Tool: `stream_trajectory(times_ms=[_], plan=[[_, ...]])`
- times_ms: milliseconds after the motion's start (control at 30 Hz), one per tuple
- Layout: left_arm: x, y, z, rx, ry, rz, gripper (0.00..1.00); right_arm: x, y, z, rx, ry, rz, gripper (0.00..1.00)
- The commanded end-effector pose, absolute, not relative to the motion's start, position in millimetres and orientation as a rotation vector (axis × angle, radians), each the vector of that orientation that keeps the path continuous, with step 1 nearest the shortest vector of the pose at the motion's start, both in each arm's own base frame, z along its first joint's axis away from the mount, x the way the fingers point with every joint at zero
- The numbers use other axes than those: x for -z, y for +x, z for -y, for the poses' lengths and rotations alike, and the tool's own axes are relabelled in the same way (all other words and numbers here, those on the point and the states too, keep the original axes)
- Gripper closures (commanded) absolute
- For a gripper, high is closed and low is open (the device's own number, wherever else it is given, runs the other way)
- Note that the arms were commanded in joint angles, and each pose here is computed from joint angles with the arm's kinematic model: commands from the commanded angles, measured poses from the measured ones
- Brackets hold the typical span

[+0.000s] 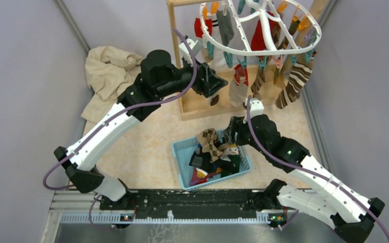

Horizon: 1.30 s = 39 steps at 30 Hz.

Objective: Remove the socks clipped to the hanger
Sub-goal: Place the sock in the bin.

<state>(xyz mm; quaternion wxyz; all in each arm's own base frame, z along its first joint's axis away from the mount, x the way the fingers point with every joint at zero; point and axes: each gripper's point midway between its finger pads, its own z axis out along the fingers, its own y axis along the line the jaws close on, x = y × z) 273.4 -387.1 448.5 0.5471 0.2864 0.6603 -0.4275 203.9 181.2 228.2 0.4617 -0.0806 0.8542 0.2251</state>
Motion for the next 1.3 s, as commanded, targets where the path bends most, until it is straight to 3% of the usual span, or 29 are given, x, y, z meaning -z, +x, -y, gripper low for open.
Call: stream_trajectory(times_ms=[0, 67, 167, 233, 333, 500, 733, 1067, 1267], plan=[[-456, 270, 383, 1.025, 0.681, -1.553, 0.26, -269, 212, -166, -0.535, -0.081, -1.976, 0.42], [-457, 271, 389, 1.055, 0.673, -1.555, 0.27, -274, 215, -159, -0.506, -0.049, -1.955, 0.55], [-458, 274, 406, 1.133, 0.651, -1.553, 0.31, -286, 221, -148, -0.459, 0.005, -1.916, 0.84], [-455, 280, 418, 1.154, 0.630, -1.567, 0.33, -295, 226, -143, -0.431, 0.036, -1.882, 0.90], [-453, 288, 424, 1.145, 0.586, -1.570, 0.33, -312, 234, -138, -0.406, 0.065, -1.826, 0.88], [-455, 296, 424, 1.128, 0.532, -1.564, 0.32, -327, 247, -127, -0.329, 0.098, -1.764, 0.55], [-461, 305, 432, 1.148, 0.481, -1.543, 0.30, -330, 269, -125, -0.285, 0.102, -1.715, 0.40], [-458, 302, 414, 1.096, 0.440, -1.549, 0.30, -341, 316, -123, -0.320, 0.080, -1.619, 0.51], [-460, 299, 408, 1.081, 0.449, -1.549, 0.30, -339, 336, -122, -0.326, 0.065, -1.591, 0.49]])
